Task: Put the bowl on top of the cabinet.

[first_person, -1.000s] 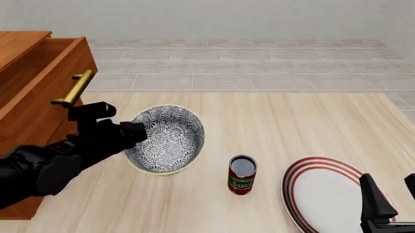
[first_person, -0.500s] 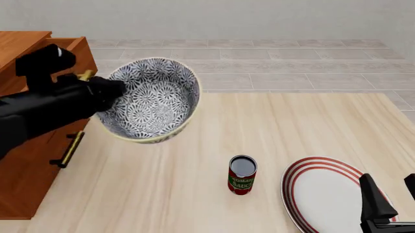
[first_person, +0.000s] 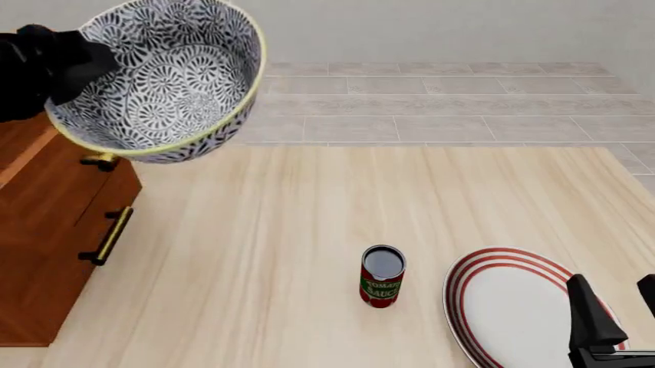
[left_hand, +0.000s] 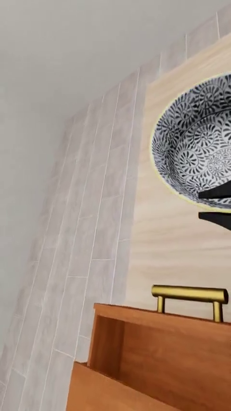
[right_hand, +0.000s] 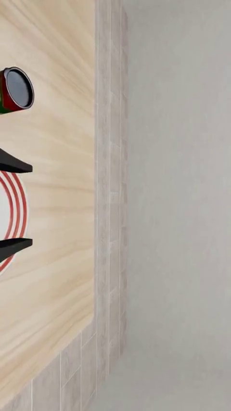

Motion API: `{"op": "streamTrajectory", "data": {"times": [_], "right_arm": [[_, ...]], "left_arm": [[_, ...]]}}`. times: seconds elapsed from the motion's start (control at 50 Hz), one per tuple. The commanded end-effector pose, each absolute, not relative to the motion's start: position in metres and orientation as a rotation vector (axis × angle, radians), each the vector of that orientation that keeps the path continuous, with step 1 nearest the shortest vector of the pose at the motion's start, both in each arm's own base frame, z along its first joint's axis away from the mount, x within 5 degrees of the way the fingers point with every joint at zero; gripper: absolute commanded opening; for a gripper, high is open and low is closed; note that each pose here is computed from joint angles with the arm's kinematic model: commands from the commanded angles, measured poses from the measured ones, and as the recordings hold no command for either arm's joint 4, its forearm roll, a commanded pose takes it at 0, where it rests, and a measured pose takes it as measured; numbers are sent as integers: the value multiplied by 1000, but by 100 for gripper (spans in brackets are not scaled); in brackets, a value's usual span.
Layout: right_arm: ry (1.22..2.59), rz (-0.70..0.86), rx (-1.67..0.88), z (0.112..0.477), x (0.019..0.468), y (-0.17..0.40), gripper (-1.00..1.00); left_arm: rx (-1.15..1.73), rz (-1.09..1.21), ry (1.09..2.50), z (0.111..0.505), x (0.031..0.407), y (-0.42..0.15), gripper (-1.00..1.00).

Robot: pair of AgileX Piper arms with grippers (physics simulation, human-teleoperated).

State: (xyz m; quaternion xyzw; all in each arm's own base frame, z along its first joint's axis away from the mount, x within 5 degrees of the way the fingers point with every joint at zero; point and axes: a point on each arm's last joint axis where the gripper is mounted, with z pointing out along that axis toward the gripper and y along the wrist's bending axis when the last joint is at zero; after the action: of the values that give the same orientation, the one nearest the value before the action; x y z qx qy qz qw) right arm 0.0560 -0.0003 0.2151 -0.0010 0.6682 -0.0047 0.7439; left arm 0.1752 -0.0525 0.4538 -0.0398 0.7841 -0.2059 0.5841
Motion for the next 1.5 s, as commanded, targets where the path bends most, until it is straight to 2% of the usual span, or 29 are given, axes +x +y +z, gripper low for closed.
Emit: {"op": "streamTrajectory", "data": {"times": [0.02,0.4,0.66,0.82,0.86,1.5], "right_arm": [[1465,-7,-3,215,56,0,100],[1467,-5,-5,215,56,0,100],[1466,-3,0,215,56,0,100],[1464,-3,-1,215,56,0,100],[1464,-3,-1,215,56,0,100],[1467,1,0,215,56,0,100]], "left_arm": [[-137,-434,1777,486,157,-35,-100],[-271,-280,1716,513,143,-5,-100],[-390,-191,1694,516,141,14,-100],[-475,-185,1701,512,147,22,-100],[-496,-172,1701,498,149,25,-100],[-752,-80,1647,489,159,62,-100]]}}
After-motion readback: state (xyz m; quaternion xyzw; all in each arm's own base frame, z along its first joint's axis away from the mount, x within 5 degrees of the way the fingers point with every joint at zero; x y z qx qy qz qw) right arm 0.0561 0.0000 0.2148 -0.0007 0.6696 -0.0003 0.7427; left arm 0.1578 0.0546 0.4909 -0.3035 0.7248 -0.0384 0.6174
